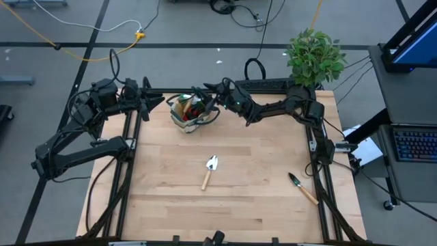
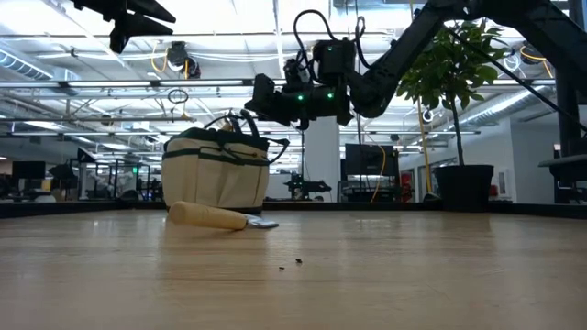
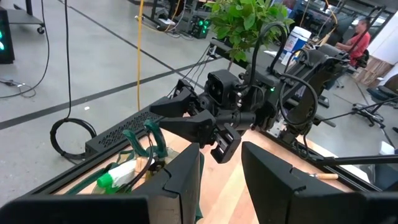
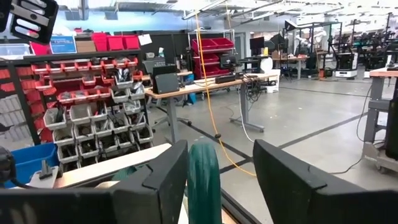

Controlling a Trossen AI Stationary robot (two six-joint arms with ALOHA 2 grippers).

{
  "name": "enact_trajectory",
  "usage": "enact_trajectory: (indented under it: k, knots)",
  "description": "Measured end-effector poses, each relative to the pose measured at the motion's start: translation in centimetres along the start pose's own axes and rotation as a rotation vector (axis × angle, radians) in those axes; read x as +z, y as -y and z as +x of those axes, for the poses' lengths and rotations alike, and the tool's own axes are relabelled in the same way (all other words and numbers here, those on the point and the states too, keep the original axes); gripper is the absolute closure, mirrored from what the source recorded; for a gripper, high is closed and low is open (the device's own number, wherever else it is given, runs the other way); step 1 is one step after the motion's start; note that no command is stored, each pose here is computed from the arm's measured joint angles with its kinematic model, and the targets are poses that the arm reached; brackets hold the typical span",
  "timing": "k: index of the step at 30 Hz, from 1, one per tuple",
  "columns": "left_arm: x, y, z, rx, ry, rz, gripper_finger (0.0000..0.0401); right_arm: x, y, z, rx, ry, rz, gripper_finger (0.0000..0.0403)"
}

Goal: Pick & Place Garden tools in Gardening bag
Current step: Put the shear scissors into the gardening bag

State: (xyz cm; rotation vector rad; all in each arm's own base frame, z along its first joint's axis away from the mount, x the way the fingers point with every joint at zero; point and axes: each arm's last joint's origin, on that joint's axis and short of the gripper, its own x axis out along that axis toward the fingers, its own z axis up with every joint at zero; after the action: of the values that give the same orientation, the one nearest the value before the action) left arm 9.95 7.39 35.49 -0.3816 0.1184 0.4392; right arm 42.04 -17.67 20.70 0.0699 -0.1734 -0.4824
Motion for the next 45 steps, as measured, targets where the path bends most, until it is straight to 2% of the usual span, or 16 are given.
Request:
enact_trajectory:
  k: [9, 16, 21, 27, 39, 45]
  knots:
    - [0.0, 0.0, 0.0, -0.001, 0.0, 0.001, 0.0277, 2.0, -0.8, 2.1, 0.123, -0.073, -0.047, 0.0208]
    - [0.0, 0.0, 0.0, 0.0, 0.0, 0.023, 0.0277, 2.2, -0.9, 2.8, 0.111, -0.188, -0.09, 0.0184]
    - [0.0, 0.0, 0.0, 0.0, 0.001, 0.025, 0.0277, 1.6, -0.7, 2.6, 0.062, -0.251, -0.095, 0.0184]
    - [0.0, 0.0, 0.0, 0.0, 0.004, 0.026, 0.0277, 1.5, -0.7, 2.6, 0.061, -0.256, -0.094, 0.0215]
    - [0.0, 0.0, 0.0, 0.001, 0.003, 0.035, 0.0277, 1.3, -0.5, 2.6, 0.046, -0.285, -0.019, 0.0333]
    - [0.0, 0.0, 0.0, 0.001, 0.003, 0.036, 0.0277, 1.2, -0.7, 2.6, 0.041, -0.285, -0.017, 0.0334]
